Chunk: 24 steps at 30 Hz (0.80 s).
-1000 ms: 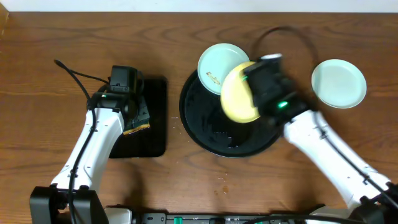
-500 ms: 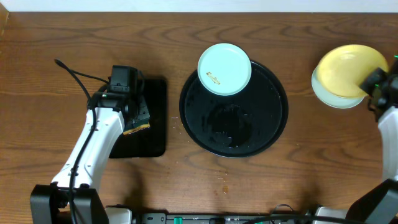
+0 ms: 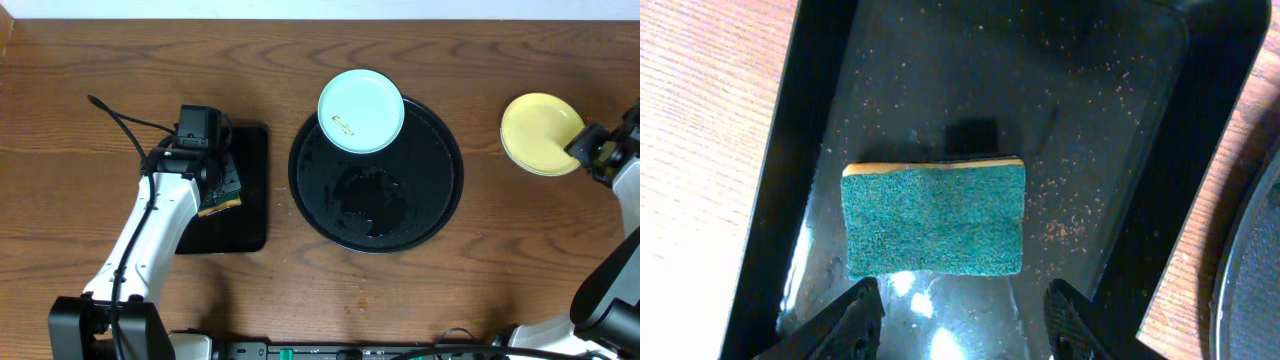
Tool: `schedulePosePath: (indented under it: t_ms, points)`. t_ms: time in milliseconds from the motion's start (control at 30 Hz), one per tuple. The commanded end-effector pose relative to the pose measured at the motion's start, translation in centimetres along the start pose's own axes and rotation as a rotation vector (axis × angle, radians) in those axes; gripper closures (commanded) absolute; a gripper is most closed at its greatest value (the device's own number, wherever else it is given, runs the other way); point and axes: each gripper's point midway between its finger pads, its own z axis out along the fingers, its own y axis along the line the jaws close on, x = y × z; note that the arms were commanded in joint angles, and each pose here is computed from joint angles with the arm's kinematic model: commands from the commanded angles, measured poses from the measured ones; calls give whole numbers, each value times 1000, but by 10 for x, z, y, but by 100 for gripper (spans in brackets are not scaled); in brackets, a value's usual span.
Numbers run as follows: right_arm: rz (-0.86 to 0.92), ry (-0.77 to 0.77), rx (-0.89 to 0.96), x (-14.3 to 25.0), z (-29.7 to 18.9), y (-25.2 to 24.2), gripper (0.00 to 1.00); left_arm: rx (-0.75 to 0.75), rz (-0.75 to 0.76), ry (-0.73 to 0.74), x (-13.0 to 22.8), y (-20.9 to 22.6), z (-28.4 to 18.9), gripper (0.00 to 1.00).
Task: Clean dirty plates on tray and stack at the side
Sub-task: 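Place the yellow plate onto the green plate at right and release, then move the right gripper to the remaining green plate and pull it centre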
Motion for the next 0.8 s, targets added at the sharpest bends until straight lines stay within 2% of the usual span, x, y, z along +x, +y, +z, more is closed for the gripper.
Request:
schedulePosePath:
  t_ms: [0, 33, 133, 300, 467, 633, 767]
  points:
    - [-138, 31, -148, 7, -3, 36, 40, -2, -8, -6, -5, 0, 0, 47]
    - [-189, 33, -184, 9, -6, 46, 44, -1, -8, -6, -5, 0, 0, 47]
    - [-315, 48, -255, 12, -20, 82, 46, -2, -8, -6, -5, 0, 0, 46]
    - [-513, 84, -368, 26, -60, 159, 41, -1, -8, -7, -5, 0, 0, 47]
    - [-709, 9, -481, 55, -82, 239, 39, -1, -8, -6, -5, 0, 0, 46]
    - [-814, -8, -499, 91, -67, 284, 43, -2, -8, -5, -5, 0, 0, 46]
    - [-869, 29, -526, 129, -35, 311, 45, -1, -8, -6, -5, 0, 0, 46]
